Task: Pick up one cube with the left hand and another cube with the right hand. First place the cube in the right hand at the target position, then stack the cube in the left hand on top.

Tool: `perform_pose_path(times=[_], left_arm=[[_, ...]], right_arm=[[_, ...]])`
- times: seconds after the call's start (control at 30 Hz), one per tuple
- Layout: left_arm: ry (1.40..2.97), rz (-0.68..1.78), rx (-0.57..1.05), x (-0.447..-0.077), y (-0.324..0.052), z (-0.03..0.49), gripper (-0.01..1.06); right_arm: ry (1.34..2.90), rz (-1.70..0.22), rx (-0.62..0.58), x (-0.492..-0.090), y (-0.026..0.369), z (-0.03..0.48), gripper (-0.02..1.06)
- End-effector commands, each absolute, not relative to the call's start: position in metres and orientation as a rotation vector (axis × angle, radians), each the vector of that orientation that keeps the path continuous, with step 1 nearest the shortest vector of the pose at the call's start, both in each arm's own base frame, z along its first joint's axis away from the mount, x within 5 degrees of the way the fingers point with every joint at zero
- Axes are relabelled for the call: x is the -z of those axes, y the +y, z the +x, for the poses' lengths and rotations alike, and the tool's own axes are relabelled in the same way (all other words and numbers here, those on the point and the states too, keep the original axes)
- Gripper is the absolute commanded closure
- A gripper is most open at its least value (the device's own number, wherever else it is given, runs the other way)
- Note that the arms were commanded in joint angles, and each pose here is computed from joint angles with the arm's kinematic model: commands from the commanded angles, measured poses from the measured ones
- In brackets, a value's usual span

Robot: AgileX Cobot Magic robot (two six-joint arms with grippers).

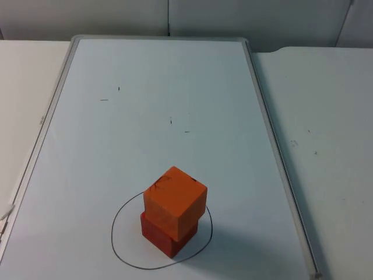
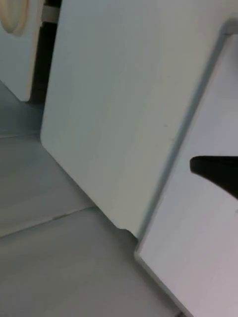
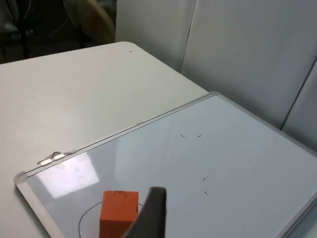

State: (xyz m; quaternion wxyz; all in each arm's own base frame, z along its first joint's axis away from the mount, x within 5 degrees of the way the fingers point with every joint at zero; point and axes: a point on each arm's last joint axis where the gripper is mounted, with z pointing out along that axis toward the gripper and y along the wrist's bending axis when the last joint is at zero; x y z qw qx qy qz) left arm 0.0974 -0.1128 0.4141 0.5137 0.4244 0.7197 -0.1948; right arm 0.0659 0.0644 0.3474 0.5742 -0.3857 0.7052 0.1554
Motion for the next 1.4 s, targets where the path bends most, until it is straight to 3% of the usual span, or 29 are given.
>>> perform_pose_path(times=[0.0,0.53,0.73,1.03,1.37], left_arm=[[1.785,1.021,0.440,-0.413,-0.102,0.090,0.17],[1.988,0.979,0.449,-0.320,-0.041,0.034,0.17],[1.952,0.919,0.482,-0.296,-0.019,0.014,0.17],[1.922,0.841,0.486,-0.282,0.008,-0.007,0.17],[1.910,0.840,0.496,-0.279,0.005,-0.005,0.17]], right_arm=[[1.643,-0.900,-0.372,-0.347,0.064,0.065,0.21],[1.669,-0.919,-0.355,-0.338,0.065,0.066,0.21],[1.659,-0.929,-0.356,-0.331,0.068,0.067,0.21],[1.656,-0.930,-0.351,-0.331,0.067,0.068,0.21],[1.680,-0.937,-0.339,-0.329,0.066,0.068,0.21]])
